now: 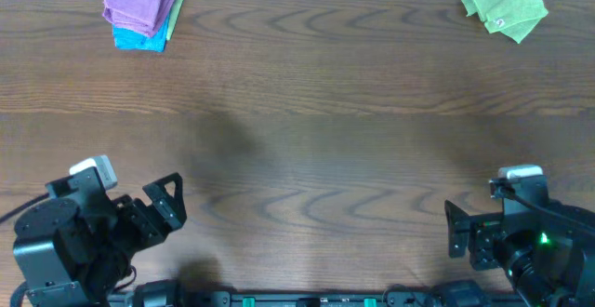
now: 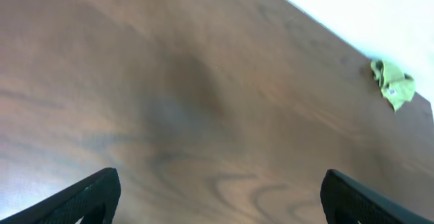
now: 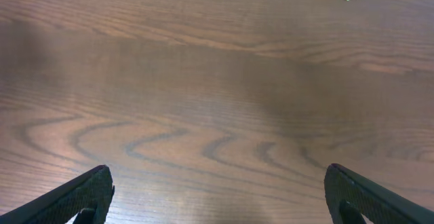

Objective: Fold the cloth

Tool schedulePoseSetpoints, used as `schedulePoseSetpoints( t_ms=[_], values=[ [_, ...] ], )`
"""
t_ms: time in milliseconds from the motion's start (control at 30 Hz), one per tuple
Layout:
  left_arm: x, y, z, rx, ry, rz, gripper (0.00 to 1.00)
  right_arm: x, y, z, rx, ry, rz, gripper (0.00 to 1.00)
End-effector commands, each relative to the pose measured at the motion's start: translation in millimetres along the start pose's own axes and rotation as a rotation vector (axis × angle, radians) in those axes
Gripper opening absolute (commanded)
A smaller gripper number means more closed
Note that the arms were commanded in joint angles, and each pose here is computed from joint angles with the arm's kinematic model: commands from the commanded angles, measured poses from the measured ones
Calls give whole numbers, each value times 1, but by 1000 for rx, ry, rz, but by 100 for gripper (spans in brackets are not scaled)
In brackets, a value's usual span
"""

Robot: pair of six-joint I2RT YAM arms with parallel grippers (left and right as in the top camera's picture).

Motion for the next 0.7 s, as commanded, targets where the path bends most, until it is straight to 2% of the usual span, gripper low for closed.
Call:
schedulePoseSetpoints(
  t_ms=[0,233,467,667],
  values=[
    [7,0,-2,9,-59,-140,95,-1,-1,0,-15,1,-5,99],
    [15,3,-38,-36,-238,-435,95,-1,-1,0,-15,1,-5,99],
    [-16,31,-90,-42,-398,-474,95,-1,-1,0,-15,1,-5,99],
    [-46,50,-114,-46,-437,-481,95,-1,-1,0,-15,1,-5,99]
  ],
)
Point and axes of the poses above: each gripper's point midway between its finger pads, its own z axis back along the fingers, its own y axis along the line the jaws close on, x = y × z, the point moved 10 cm from there along z, back along the fingers, and after that the axes turned 2 degrees about -z, right-handed, at the moved point
